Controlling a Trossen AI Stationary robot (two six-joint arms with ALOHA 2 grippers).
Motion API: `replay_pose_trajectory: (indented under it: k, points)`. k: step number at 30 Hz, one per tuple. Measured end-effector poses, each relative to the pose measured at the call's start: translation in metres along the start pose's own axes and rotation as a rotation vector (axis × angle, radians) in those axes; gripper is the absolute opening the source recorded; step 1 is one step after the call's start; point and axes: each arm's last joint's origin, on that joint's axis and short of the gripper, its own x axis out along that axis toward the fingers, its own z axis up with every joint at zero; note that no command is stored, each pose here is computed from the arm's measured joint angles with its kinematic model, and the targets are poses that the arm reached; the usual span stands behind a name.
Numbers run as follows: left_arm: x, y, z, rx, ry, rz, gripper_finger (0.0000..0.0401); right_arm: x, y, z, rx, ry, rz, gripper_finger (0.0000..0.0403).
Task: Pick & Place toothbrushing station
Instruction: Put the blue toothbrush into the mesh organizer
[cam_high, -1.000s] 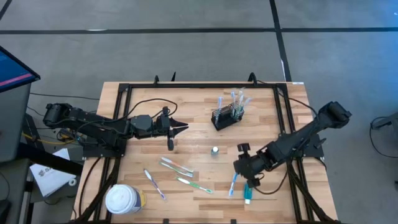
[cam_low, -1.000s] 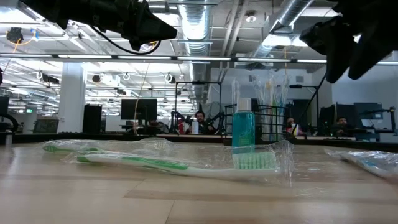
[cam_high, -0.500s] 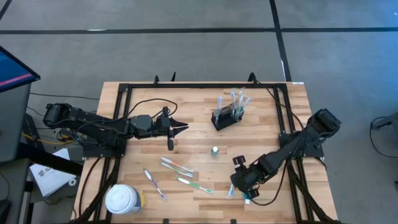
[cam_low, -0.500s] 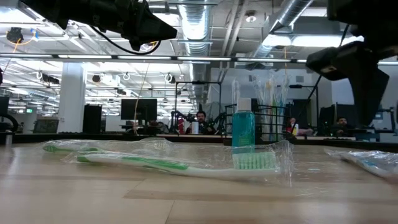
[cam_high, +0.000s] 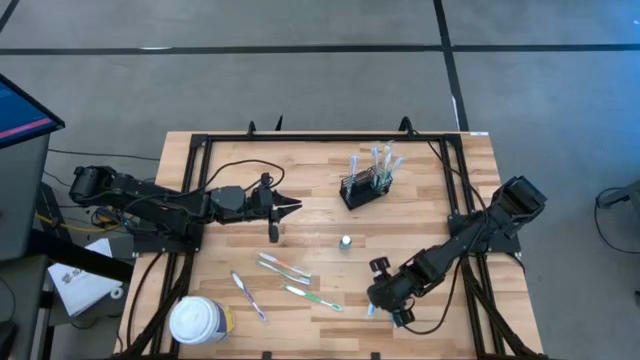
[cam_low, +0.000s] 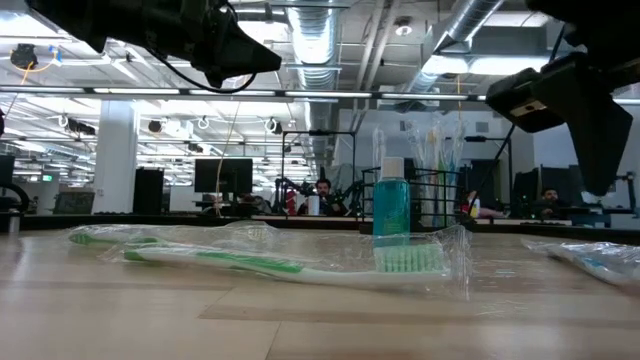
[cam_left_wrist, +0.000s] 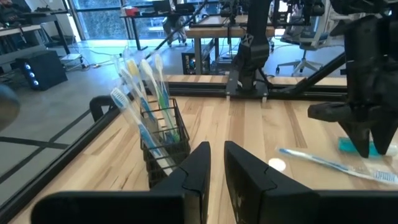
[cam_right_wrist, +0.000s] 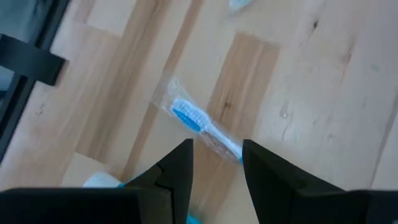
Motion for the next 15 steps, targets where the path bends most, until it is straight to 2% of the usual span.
replay_pose_trajectory:
  k: [15]
  points:
    - [0.000,0.000,0.001,-0.004,-0.013,0.000,0.0040,0.018,0.002,0.000,-0.012,0.016,0.035,0.0129]
